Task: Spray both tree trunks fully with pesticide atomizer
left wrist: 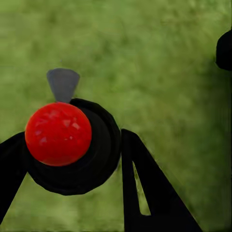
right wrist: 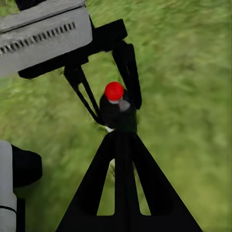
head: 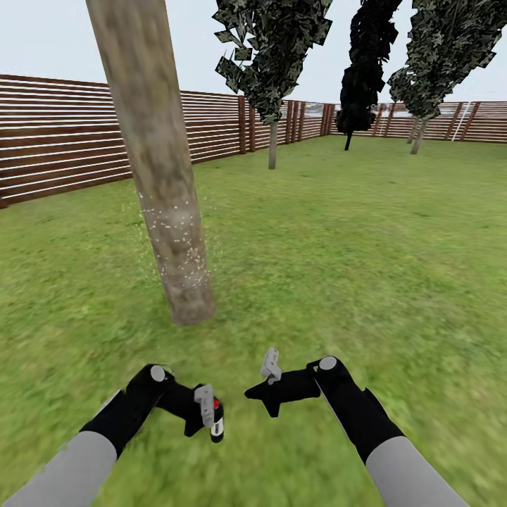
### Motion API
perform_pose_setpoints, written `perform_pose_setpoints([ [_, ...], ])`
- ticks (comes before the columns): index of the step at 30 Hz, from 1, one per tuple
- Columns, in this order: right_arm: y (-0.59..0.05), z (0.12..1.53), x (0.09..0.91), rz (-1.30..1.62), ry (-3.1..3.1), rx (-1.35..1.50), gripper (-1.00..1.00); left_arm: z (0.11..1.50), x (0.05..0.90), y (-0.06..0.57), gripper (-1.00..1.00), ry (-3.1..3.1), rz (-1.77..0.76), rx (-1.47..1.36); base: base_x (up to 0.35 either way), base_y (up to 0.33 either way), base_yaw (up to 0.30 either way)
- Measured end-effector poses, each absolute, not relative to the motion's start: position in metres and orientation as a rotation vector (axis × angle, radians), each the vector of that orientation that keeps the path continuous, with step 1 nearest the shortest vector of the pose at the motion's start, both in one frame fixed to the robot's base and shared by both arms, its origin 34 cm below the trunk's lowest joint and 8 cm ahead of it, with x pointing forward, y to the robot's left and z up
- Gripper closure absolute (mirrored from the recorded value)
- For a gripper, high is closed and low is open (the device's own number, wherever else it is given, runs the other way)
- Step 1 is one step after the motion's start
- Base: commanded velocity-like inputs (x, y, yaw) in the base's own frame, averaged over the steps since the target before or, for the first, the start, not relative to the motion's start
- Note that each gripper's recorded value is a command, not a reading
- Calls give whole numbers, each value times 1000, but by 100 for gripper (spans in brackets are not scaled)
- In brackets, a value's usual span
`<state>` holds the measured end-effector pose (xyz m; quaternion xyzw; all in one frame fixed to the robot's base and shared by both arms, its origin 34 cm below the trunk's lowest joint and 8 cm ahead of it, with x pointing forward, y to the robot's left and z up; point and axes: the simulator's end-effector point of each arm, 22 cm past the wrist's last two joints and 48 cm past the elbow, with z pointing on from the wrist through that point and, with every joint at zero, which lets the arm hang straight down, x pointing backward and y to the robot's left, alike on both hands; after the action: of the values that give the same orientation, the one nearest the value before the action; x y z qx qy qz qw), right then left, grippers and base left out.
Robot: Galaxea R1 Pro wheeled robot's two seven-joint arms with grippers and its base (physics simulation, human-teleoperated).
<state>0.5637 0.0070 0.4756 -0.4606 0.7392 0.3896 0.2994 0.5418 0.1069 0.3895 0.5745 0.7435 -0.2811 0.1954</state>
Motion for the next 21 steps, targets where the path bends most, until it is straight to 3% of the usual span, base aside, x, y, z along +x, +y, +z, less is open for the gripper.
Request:
perform_pose_setpoints([
  [3, 4, 473, 567, 1019, 1971, -1214, 100, 394, 585, 158, 100, 2174, -685, 1272, 0, 0, 0],
  [5, -14, 451, 600, 820, 2052, -1099, 100, 382, 604, 203, 100, 2260, -618, 960, 0, 0, 0],
  [6, -37, 436, 628, 642, 2103, -991, -100, 378, 613, 228, 100, 2288, -569, 804, 0, 0, 0],
  [9, -108, 417, 685, 336, 2141, -624, -100, 367, 621, 288, 100, 2332, -435, 501, 0, 0, 0],
  [12, -131, 413, 694, 308, 2136, -490, -100, 359, 623, 338, 100, 2350, -281, 312, 0, 0, 0],
  [15, -202, 415, 709, 268, 2138, -195, -100, 333, 610, 385, 100, 2396, -49, 103, 0, 0, 0],
  [21, -227, 372, 663, 248, 2129, -104, -100, 296, 583, 399, 100, 2398, 39, -139, -116, 0, 0],
])
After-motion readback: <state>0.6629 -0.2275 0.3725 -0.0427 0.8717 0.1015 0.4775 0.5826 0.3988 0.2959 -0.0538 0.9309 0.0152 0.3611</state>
